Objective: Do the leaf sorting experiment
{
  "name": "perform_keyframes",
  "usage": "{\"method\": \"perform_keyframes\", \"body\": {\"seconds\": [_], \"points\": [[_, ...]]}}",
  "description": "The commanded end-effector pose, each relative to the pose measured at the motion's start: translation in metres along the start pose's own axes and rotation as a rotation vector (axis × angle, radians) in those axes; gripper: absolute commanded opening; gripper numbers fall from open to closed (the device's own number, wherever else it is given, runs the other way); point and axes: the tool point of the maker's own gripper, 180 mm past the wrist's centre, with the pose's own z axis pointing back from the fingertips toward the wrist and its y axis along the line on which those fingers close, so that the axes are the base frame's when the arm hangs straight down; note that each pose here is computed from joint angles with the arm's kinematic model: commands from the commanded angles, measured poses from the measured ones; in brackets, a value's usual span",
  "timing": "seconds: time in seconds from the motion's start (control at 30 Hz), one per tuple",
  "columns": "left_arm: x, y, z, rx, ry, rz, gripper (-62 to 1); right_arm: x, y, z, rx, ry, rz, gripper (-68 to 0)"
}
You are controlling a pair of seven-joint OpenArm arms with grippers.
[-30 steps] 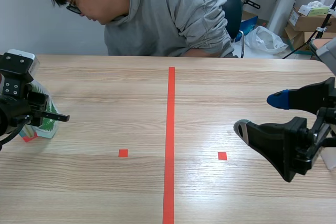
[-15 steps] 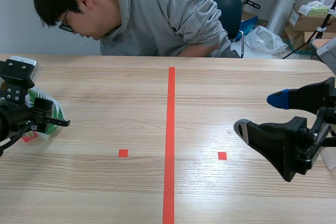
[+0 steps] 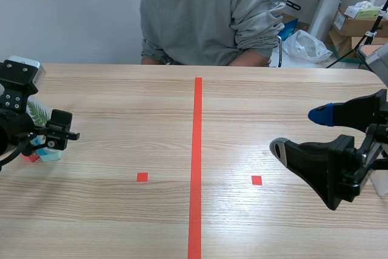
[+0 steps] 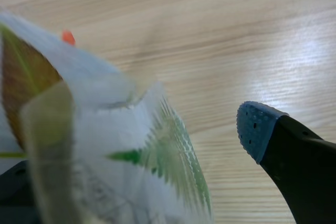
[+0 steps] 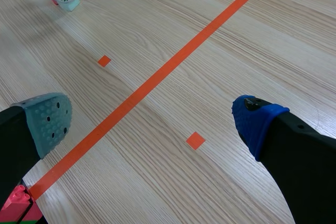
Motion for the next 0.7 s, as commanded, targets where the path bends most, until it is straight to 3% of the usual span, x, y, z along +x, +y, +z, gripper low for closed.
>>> {"method": "perform_keyframes", "body": {"seconds": [0.0, 0.2, 0.43, 0.67], "points": [[0.020, 0.009, 0.003, 0.016, -0.052, -0.011, -16.9, 0.015, -0.003, 0.001, 0.001, -0.042, 0.026, -4.1], [0.040, 0.022, 0.011, 0.032, -0.076, -0.063, -8.9, 0.015, -0.003, 0.001, 0.001, -0.042, 0.026, -4.1], [0.071, 0.032, 0.025, 0.019, -0.139, -0.130, -6.4, 0.015, -0.003, 0.001, 0.001, -0.042, 0.026, -4.1], [0.101, 0.006, 0.057, -0.154, -0.242, -0.152, -6.4, 0.015, -0.003, 0.001, 0.001, -0.042, 0.026, -4.1]]}}
